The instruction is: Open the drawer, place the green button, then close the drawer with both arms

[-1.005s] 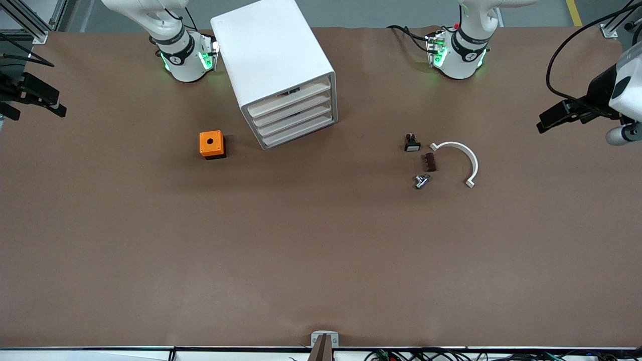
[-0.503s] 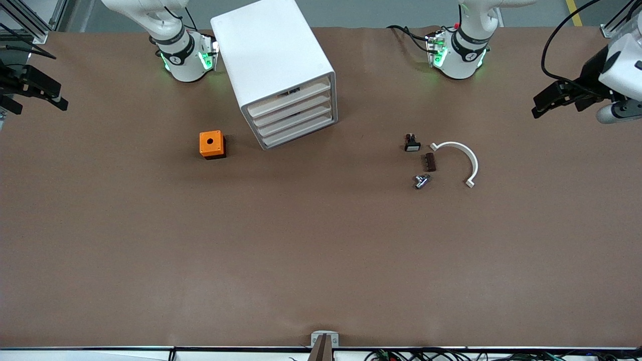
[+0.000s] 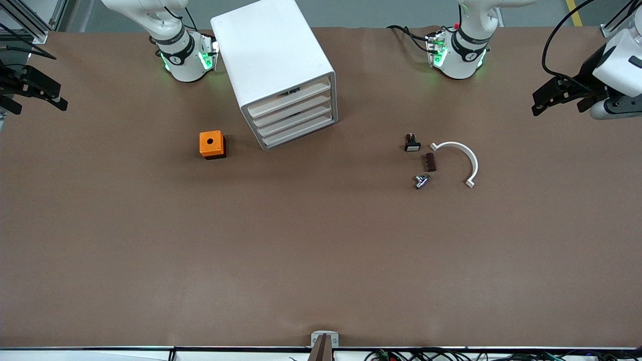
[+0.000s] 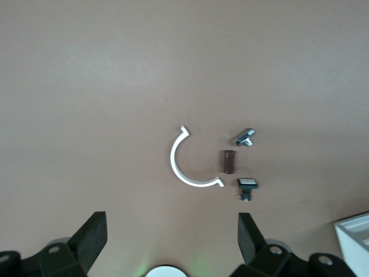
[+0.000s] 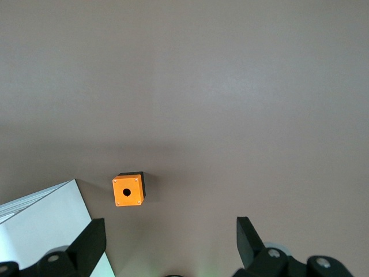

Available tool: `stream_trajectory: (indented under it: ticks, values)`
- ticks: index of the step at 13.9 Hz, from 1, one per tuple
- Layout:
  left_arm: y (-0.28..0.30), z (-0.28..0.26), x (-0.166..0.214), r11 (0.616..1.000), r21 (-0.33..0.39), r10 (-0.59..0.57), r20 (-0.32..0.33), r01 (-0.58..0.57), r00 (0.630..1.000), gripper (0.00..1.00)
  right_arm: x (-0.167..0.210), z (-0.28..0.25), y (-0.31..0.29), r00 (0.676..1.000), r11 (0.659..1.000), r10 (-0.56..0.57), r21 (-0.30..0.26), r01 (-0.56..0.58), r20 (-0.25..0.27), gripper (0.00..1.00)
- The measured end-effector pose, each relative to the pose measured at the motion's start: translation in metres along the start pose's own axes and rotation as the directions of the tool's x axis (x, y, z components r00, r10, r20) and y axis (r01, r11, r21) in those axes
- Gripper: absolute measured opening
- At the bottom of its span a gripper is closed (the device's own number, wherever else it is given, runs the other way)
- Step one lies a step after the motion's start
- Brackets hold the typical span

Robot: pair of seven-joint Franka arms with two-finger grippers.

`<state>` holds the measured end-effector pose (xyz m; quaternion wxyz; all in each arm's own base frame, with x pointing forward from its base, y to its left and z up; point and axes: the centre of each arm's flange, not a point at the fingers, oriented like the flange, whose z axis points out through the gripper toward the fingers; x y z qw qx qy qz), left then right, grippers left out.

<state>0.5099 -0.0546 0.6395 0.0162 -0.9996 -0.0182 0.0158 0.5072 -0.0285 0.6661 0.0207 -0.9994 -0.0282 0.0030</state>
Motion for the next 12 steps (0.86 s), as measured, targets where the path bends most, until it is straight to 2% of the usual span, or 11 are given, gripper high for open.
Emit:
stream_trajectory:
  ticks: [12]
  values:
    - [-0.006, -0.0042, 0.0026, 1.0, 0.003, -0.003, -0.016, 0.003, 1.0, 1.0, -0.0001, 0.0002, 0.0009, 1.0, 1.0, 0.0, -0.007, 0.0, 0.001, 1.0]
